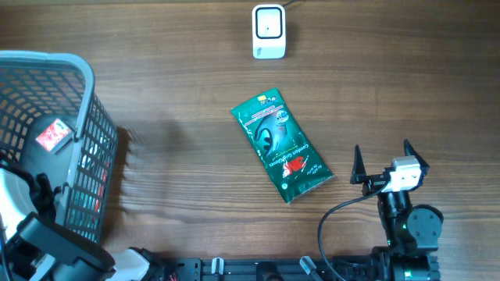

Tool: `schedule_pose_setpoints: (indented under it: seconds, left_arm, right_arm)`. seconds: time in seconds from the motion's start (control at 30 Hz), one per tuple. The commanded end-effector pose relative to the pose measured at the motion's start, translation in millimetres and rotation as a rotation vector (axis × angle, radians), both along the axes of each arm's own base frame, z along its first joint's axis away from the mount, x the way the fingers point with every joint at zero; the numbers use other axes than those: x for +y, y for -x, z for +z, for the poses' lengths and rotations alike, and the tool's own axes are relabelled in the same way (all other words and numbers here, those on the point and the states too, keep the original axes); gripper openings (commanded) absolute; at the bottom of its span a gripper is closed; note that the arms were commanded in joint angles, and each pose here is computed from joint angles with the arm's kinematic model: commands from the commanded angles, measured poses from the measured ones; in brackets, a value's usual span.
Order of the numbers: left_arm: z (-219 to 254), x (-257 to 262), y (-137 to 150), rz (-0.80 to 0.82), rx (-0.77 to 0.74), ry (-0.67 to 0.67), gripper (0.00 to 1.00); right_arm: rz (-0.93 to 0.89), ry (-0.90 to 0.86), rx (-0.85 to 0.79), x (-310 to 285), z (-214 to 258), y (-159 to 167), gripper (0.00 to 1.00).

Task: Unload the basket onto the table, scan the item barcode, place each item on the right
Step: 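Reach the left gripper back into the basket and grasp the green-capped jar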

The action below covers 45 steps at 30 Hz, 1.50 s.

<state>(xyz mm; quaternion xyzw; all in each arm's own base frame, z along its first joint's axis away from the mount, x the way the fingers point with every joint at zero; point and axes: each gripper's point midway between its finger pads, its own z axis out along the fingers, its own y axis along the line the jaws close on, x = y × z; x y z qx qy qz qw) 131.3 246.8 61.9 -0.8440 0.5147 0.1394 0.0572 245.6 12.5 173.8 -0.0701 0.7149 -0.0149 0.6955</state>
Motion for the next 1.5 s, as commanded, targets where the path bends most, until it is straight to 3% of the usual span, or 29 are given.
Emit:
schedule_pose_setpoints:
  seconds: [0.0,0.27,0.4,0.47,0.53,0.7,0.83,1.07,1.17,1.23,1.33,1.47]
  left_arm:
    - [-4.9,0.3,5.5,0.024,0.017,-0.009,1.0]
    - [-24.7,7.9,0.5,-0.015,0.043,0.012,0.99]
    - [-32.0,8.7,-0.4,-0.029,0.054,0.027,0.91]
    - [-32.0,8.8,-0.5,-0.03,0.054,0.027,0.7]
    - [-32.3,8.0,-0.8,-0.03,0.052,0.031,0.56]
    - [-22.6,6.8,-6.9,-0.034,0.025,0.048,0.5]
    - [31.4,12.0,-24.4,-0.068,-0.038,0.01,0.5]
    - [187.4,-23.7,-80.0,-0.312,-0.29,-0.214,0.52]
    - [261.2,-72.3,-103.8,-0.486,-0.491,-0.345,0.55]
    - [290.4,-116.5,-121.0,-0.635,-0.65,-0.358,0.57]
    - [303.1,-187.9,-140.1,-0.877,-0.759,-0.296,0.57]
    - [270.4,-270.6,-162.8,-1.156,-0.691,-0.132,0.58]
  right_arm:
    - [-0.005,0.009,-0.004,-0.7,-0.7,0.0,1.0]
    - [-0.004,0.009,-0.005,-0.6,-0.6,0.0,1.0]
    - [-0.005,0.009,-0.004,-0.7,-0.7,0.0,1.0]
    - [-0.005,0.009,-0.005,-0.7,-0.6,0.0,1.0]
    - [-0.005,0.009,-0.005,-0.7,-0.6,0.0,1.0]
    - [-0.005,0.009,-0.005,-0.7,-0.6,0.0,1.0]
    - [-0.005,0.009,-0.005,-0.7,-0.6,0.0,1.0]
    - [-0.005,0.009,-0.004,-0.7,-0.7,0.0,1.0]
    - [-0.005,0.009,-0.004,-0.7,-0.7,0.0,1.0]
    - [-0.005,0.009,-0.004,-0.7,-0.7,0.0,1.0]
    - [-0.005,0.009,-0.004,-0.7,-0.7,0.0,1.0]
    - [-0.005,0.009,-0.004,-0.7,-0.7,0.0,1.0]
